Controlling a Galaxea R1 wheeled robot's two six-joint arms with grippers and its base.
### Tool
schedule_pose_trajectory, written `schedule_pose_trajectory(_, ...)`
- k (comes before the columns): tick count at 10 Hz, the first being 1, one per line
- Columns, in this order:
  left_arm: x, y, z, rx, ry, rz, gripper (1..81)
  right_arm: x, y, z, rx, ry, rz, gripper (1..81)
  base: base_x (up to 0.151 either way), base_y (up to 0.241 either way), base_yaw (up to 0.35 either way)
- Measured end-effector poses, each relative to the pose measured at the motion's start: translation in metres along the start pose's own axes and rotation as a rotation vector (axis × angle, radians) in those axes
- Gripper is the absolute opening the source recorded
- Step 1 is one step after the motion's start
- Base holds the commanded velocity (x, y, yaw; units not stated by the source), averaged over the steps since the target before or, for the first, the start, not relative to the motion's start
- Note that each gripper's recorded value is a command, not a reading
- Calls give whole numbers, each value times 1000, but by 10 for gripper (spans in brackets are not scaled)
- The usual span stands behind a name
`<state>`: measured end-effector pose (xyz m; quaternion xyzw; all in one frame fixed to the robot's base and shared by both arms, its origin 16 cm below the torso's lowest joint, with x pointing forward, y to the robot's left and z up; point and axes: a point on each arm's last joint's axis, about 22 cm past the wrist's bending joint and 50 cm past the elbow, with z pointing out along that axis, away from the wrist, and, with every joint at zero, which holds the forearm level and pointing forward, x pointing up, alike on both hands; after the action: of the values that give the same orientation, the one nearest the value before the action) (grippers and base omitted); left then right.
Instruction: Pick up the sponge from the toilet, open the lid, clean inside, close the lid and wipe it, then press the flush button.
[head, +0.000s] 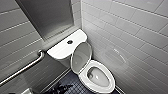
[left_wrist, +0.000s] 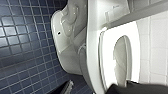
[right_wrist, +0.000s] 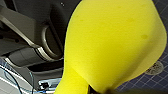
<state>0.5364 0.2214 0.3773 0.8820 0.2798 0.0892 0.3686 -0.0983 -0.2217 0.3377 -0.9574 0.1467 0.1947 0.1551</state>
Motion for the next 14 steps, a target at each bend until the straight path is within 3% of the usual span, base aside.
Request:
schedule_pose_trajectory(3,62,39,8,-43,77,-3,811,-15,-16,-10,60,-13,12,10,0,0,0)
schedule_pose_trajectory(6,107,66,19,-23,109,8,811,-15,-20,-17,83,13,23,10,0,0,0)
schedule_pose_trajectory(8,136,62,13,15,143,-9,811,-21,-17,-19,80,6,25,10,0,0,0)
schedule_pose_trajectory(10,147,69,18,42,143,-1,811,-22,-22,-19,88,5,28,10,0,0,0)
schedule_pose_trajectory(12,148,99,32,19,128,18,811,-21,-22,-19,89,6,27,10,0,0,0)
schedule_pose_trajectory(14,127,104,45,30,80,7,811,-17,-23,-18,90,11,26,10,0,0,0)
